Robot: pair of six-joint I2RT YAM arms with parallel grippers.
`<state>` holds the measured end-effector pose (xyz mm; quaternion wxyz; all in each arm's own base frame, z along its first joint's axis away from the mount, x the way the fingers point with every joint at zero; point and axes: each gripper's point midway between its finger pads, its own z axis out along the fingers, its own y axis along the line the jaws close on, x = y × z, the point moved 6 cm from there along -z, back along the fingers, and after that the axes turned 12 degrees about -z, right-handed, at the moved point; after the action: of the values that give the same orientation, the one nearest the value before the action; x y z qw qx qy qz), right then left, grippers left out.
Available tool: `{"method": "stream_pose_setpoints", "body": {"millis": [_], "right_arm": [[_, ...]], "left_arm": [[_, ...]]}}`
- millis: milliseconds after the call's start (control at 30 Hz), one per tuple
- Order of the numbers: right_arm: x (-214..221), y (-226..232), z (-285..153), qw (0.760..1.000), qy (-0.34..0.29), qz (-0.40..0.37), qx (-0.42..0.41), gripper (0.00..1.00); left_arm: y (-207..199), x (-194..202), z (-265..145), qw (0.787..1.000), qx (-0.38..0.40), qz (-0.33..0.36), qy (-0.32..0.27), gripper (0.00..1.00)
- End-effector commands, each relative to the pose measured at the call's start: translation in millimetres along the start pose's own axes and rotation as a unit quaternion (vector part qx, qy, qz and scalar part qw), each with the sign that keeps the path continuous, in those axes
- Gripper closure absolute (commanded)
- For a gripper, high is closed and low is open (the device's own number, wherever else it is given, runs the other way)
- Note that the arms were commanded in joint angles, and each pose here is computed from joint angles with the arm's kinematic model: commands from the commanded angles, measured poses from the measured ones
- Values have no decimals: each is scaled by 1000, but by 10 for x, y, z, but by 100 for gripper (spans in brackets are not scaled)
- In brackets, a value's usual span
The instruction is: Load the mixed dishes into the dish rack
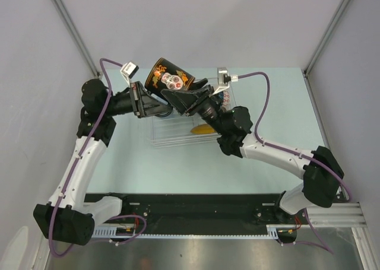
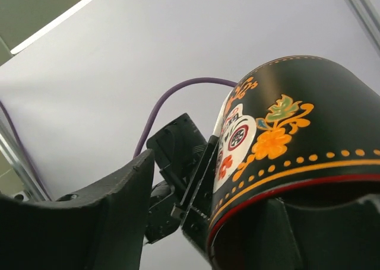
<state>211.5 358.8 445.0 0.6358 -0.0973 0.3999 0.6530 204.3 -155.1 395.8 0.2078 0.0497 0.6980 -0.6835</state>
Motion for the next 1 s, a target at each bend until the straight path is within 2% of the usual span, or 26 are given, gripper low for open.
{"method": "stream_pose_setpoints", "body": {"millis": [0,167,267,300,367,400,433,533,667,767,800,967], "right_arm": [[-345,245,49,999,-30,12,-31,39],[-309,194,6,999,5,19,-26,32],[-274,136,-84,999,50,18,-6,29],[-170,72,-166,996,89,22,11,28],[-266,52,-278,993,112,17,30,28],[-290,46,-345,991,128,12,38,28],[-313,31,-473,986,154,10,63,28],[-441,-26,-724,976,184,-37,114,27],[-914,218,-997,972,155,-105,140,25],[-1069,196,-1145,966,151,-121,172,25],[-1159,213,-1195,965,143,-127,178,25],[-1211,179,-1322,959,147,-133,201,25]], "left_arm": [[-360,-77,-115,992,39,122,-15,100],[-471,-161,-207,989,41,139,-30,100],[-580,-258,-288,985,35,164,-44,100],[-554,-291,-314,984,24,168,-49,100],[-501,-402,-386,982,-4,178,-66,100],[-568,-469,-413,959,-23,273,-72,100],[-362,-490,-438,969,-80,218,-87,100],[-82,-485,-515,953,-154,249,-83,100],[485,-417,-588,941,-230,240,-69,100],[811,-366,-601,934,-267,230,-58,100],[870,-338,-540,930,-271,246,-43,100],[1188,-238,-436,925,-298,234,-21,100]]}}
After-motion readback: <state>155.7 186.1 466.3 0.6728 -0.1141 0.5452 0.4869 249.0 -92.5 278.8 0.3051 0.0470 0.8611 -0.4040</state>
